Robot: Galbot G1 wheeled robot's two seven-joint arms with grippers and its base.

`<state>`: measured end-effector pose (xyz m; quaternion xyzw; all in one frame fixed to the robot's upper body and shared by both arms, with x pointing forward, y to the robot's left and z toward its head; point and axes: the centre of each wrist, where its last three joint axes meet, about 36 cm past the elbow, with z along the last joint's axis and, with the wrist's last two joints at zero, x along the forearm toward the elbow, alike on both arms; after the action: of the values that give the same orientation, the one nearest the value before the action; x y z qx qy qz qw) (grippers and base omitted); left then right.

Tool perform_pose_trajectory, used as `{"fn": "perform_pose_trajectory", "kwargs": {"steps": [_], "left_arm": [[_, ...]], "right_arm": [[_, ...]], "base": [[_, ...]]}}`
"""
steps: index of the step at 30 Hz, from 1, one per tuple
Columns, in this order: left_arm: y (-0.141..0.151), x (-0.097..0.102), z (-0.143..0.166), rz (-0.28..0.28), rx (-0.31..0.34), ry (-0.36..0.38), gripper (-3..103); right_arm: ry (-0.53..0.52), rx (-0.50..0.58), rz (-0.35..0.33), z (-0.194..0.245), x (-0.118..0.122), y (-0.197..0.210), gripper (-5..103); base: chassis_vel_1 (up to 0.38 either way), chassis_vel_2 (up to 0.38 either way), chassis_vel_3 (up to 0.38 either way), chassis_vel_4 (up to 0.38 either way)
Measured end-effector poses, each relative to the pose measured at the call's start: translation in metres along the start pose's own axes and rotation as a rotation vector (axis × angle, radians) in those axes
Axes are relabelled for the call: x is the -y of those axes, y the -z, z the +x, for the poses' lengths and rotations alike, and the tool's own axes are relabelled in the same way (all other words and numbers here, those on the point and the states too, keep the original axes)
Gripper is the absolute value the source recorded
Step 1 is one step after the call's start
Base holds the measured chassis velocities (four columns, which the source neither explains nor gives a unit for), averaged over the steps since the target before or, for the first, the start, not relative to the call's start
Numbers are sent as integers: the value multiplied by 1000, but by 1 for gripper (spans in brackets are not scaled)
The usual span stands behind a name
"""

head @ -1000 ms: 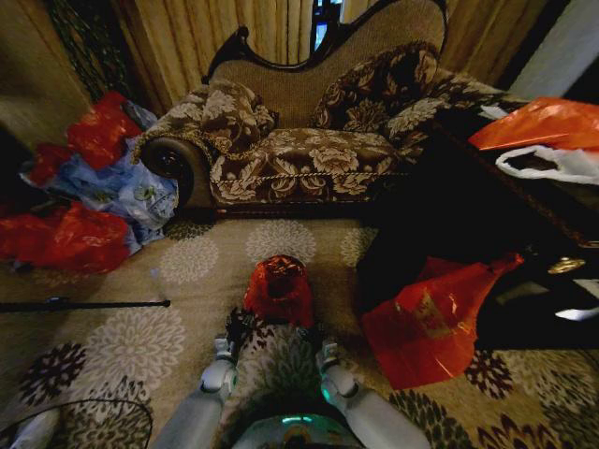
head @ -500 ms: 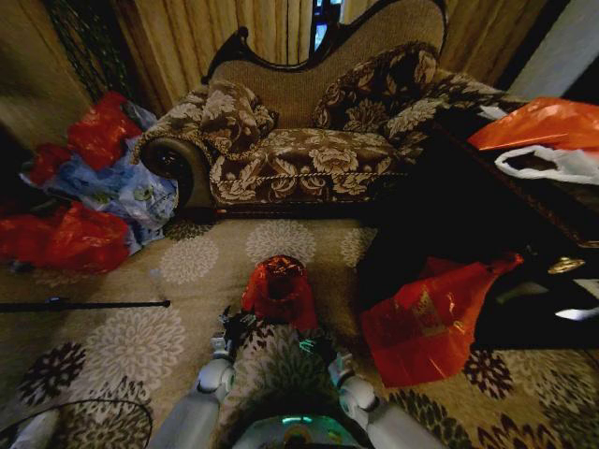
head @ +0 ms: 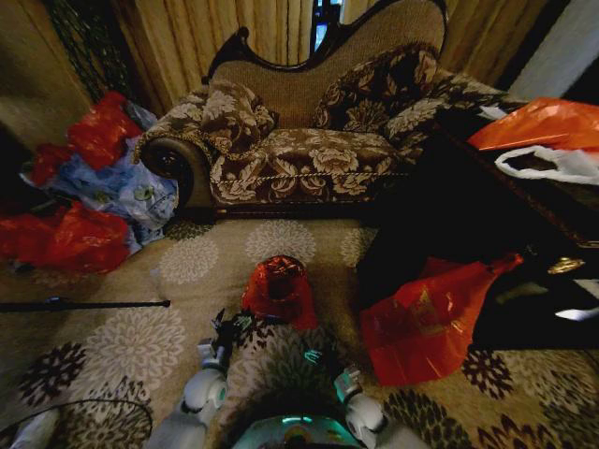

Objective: Place a garbage bag over the trash bin.

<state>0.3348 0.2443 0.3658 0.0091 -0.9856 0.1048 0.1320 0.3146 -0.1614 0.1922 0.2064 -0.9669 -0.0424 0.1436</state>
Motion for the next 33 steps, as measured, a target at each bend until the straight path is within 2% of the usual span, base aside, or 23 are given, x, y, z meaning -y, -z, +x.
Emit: {"fn": "perform_pose_trajectory", "kwargs": {"steps": [2, 5, 6, 8, 9, 11, 12, 13, 14, 15, 18, 19, 21, 22, 23, 24, 26, 27, 29, 31, 33], "left_arm": [[25, 7, -2, -13, 2, -5, 86], [38, 10, -4, -19, 3, -19, 81], [50, 12, -7, -28, -8, -43, 75], [79, 10, -12, -72, -54, -74, 64], [79, 10, -12, -72, -54, -74, 64], [103, 5, -10, -126, -74, -94, 53], [115, 6, -9, -124, -79, -118, 47], [128, 8, -8, -100, -86, -150, 47], [128, 8, -8, -100, -86, -150, 47], [139, 11, -7, -71, -99, -177, 43], [185, 29, -14, 70, -151, -233, 26], [185, 29, -14, 70, -151, -233, 26], [197, 33, -26, 131, -199, -220, 16], [198, 34, -31, 149, -215, -206, 16], [199, 38, -41, 178, -255, -182, 10], [199, 38, -41, 178, -255, -182, 10], [192, 57, -64, 218, -348, -151, 2], [192, 57, -64, 218, -348, -151, 2], [188, 73, -87, 227, -389, -135, 0], [187, 77, -97, 226, -398, -129, 0], [186, 90, -124, 225, -414, -110, 0]], "right_arm": [[-11, 12, 10, -6, 1, -2, 100], [-17, 18, 13, -7, 2, -2, 100], [-23, 20, 15, -7, 4, -2, 100], [-25, 17, 26, -5, 9, -2, 100], [-25, 17, 26, -5, 9, -2, 100], [-15, 21, 38, -10, 10, 1, 100], [-16, 22, 40, -12, 9, 2, 100], [-17, 22, 40, -14, 8, 2, 100], [-17, 22, 40, -14, 8, 2, 100], [-19, 21, 39, -14, 7, 2, 100], [-20, 23, 42, -19, 9, 5, 100], [-20, 23, 42, -19, 9, 5, 100], [-20, 24, 46, -28, 13, 10, 100], [-18, 25, 48, -32, 14, 12, 100], [-14, 25, 48, -38, 15, 14, 100], [-14, 25, 48, -38, 15, 14, 100], [-15, 23, 44, -43, 17, 19, 100], [-15, 23, 44, -43, 17, 19, 100], [-20, 22, 36, -44, 17, 24, 100], [-21, 23, 34, -45, 17, 26, 100], [-28, 26, 30, -48, 20, 30, 100]], "base": [[0, 0, 0, 0], [0, 0, 0, 0], [0, 0, 0, 0], [0, 0, 0, 0], [0, 0, 0, 0], [0, 0, 0, 0], [0, 0, 0, 0], [0, 0, 0, 0], [0, 0, 0, 0], [0, 0, 0, 0], [0, 0, 0, 0], [0, 0, 0, 0], [0, 0, 0, 0], [0, 0, 0, 0], [0, 0, 0, 0], [0, 0, 0, 0], [0, 0, 0, 0], [0, 0, 0, 0], [0, 0, 0, 0], [0, 0, 0, 0], [0, 0, 0, 0]]}}
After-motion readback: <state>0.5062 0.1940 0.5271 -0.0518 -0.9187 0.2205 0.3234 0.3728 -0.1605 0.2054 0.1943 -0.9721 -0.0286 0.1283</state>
